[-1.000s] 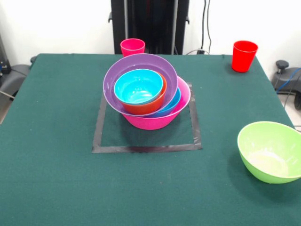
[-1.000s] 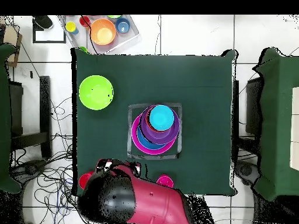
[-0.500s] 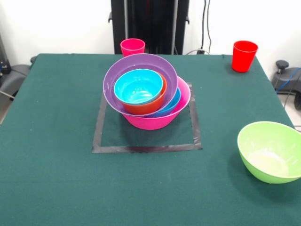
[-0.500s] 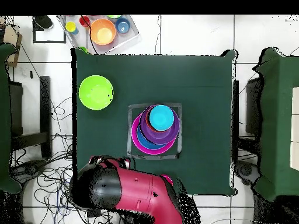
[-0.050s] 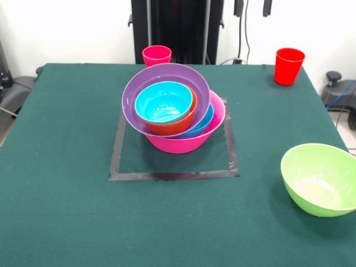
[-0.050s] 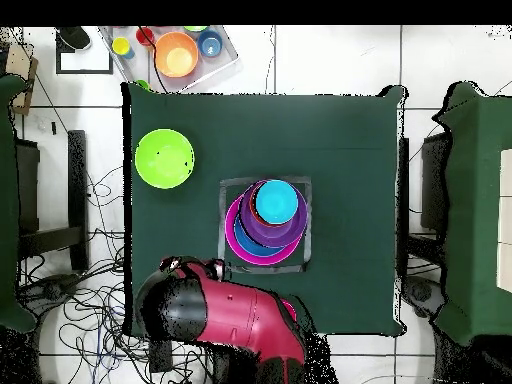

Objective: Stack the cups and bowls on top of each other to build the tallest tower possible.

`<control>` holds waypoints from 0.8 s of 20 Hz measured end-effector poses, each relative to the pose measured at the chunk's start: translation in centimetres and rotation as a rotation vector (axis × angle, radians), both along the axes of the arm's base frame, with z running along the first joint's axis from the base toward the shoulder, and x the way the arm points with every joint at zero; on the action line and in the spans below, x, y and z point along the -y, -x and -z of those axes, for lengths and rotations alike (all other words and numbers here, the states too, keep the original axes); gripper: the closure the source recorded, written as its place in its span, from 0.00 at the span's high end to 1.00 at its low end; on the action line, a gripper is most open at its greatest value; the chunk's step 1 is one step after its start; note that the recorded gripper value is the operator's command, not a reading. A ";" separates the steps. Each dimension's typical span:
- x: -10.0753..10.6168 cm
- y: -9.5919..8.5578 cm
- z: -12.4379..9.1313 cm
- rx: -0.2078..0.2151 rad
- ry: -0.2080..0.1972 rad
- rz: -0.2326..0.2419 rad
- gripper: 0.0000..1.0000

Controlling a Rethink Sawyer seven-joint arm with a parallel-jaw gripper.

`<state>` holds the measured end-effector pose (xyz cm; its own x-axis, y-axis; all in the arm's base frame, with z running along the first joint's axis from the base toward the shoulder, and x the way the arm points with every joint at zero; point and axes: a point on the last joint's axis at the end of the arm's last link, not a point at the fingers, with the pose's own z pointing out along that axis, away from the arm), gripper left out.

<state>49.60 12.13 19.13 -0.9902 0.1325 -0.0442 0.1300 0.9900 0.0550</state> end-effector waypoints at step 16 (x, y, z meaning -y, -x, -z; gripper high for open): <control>-1.2 2.6 8.6 0.009 0.026 0.004 1.00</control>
<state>47.00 13.37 10.57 -0.9892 0.1349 -0.0569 0.1333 0.9906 0.0309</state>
